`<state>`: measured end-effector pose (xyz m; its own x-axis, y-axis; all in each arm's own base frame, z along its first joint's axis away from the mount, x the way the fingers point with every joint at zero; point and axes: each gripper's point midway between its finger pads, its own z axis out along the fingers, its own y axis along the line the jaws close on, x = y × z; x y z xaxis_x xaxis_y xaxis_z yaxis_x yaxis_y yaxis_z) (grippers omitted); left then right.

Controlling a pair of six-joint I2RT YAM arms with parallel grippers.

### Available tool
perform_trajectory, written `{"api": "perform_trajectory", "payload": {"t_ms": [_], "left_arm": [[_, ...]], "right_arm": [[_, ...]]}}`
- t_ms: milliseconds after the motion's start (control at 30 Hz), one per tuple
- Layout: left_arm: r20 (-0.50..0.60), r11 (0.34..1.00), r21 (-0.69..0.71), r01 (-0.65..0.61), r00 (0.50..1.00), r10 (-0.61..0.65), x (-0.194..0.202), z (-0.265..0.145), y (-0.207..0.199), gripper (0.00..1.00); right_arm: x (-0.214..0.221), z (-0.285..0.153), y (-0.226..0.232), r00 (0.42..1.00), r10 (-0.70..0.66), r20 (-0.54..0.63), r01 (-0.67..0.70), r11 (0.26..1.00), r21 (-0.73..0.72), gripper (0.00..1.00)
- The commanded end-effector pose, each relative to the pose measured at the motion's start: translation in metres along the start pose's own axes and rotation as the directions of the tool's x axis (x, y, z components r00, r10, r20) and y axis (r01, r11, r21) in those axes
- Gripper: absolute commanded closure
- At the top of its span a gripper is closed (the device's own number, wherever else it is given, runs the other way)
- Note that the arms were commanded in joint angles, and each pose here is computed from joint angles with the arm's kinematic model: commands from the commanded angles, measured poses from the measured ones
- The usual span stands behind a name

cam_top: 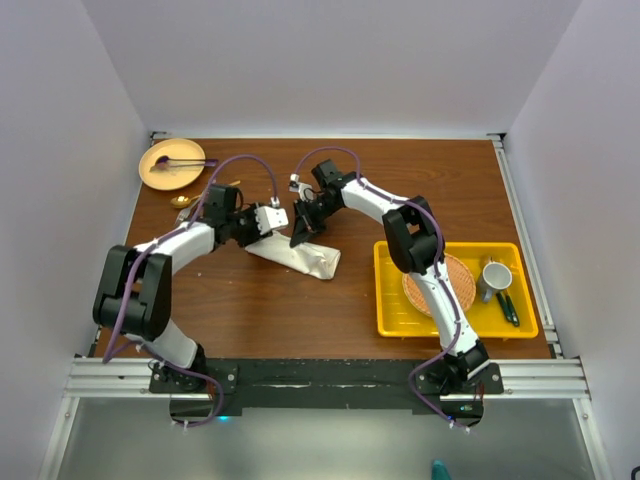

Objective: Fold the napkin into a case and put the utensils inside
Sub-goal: Fold the top corner of the smaller rectangle-folded napkin into a folded napkin.

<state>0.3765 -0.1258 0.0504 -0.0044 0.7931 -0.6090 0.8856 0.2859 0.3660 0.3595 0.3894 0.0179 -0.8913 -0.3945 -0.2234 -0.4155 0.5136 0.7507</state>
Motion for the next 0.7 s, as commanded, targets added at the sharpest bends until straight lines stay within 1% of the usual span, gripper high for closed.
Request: {"api": "perform_trajectory", "payload": {"t_ms": [0, 33, 100, 233, 267, 333, 467, 533, 600, 667], "left_arm": [[0.103, 0.971, -0.234, 0.056, 0.994, -0.032, -0.034, -0.035, 0.049, 0.52], [0.097, 0.966, -0.252, 0.058, 0.995, -0.034, -0.033, -0.037, 0.051, 0.47], [0.092, 0.965, -0.258, 0.048, 0.995, -0.024, -0.034, -0.040, 0.051, 0.46], [0.071, 0.971, -0.237, 0.018, 0.997, -0.001, -0.033, -0.035, 0.046, 0.46], [0.052, 0.978, -0.205, 0.028, 0.998, -0.017, -0.028, -0.030, 0.038, 0.46], [0.038, 0.980, -0.198, 0.029, 0.999, -0.022, -0.027, -0.027, 0.035, 0.47], [0.056, 0.980, -0.194, 0.039, 0.998, -0.029, -0.031, -0.030, 0.032, 0.49], [0.066, 0.984, -0.176, 0.030, 0.998, -0.019, -0.034, -0.031, 0.026, 0.46], [0.052, 0.986, -0.164, 0.007, 0.999, 0.001, -0.033, -0.030, 0.022, 0.44], [0.039, 0.990, -0.143, -0.004, 0.999, 0.009, -0.030, -0.026, 0.015, 0.39]], "right_arm": [[0.024, 0.017, -0.050, 0.997, 0.056, -0.049, -0.049, 0.990, 0.134, 1.00], [0.025, 0.017, -0.050, 0.997, 0.058, -0.051, -0.051, 0.990, 0.132, 1.00], [0.026, 0.018, -0.051, 0.997, 0.056, -0.053, -0.049, 0.990, 0.129, 1.00], [0.027, 0.018, -0.051, 0.997, 0.056, -0.057, -0.048, 0.991, 0.123, 1.00], [0.026, 0.017, -0.051, 0.997, 0.053, -0.054, -0.046, 0.991, 0.123, 1.00], [0.028, 0.018, -0.051, 0.997, 0.055, -0.058, -0.048, 0.991, 0.125, 1.00], [0.028, 0.018, -0.051, 0.997, 0.052, -0.058, -0.045, 0.991, 0.123, 1.00], [0.029, 0.018, -0.052, 0.997, 0.056, -0.060, -0.048, 0.991, 0.123, 1.00], [0.028, 0.018, -0.052, 0.997, 0.055, -0.059, -0.047, 0.992, 0.121, 1.00], [0.029, 0.019, -0.052, 0.997, 0.054, -0.060, -0.047, 0.992, 0.120, 1.00]]}}
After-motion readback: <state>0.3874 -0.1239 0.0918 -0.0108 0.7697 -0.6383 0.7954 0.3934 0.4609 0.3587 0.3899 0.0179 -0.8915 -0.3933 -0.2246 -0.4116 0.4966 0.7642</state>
